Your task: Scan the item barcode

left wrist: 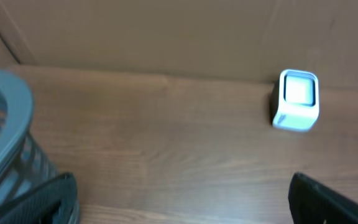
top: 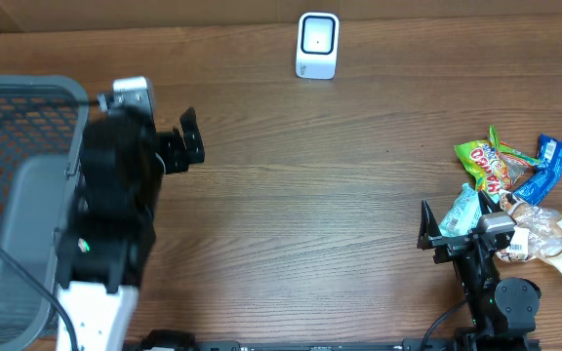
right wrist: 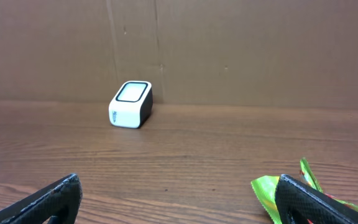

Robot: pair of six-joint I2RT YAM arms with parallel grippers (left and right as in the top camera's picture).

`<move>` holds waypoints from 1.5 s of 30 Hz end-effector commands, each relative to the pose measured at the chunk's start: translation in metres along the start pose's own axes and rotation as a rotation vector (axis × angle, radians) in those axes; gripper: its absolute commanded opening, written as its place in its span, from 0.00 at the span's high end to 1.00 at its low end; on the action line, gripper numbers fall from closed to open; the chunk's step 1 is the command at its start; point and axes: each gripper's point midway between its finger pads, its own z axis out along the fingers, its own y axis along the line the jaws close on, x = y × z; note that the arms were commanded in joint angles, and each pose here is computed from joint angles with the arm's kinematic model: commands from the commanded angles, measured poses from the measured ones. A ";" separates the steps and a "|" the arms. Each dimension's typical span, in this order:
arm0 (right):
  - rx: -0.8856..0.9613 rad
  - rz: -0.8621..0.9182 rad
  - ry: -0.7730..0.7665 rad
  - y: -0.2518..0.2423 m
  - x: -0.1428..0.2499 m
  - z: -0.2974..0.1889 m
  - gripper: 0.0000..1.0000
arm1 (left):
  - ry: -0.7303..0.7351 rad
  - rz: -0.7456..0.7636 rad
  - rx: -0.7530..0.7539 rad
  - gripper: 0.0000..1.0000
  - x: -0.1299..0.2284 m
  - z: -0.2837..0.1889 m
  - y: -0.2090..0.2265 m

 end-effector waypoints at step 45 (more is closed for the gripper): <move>0.007 -0.004 -0.003 -0.001 0.002 0.000 0.00 | -0.369 0.140 -0.094 0.00 0.170 -0.016 0.056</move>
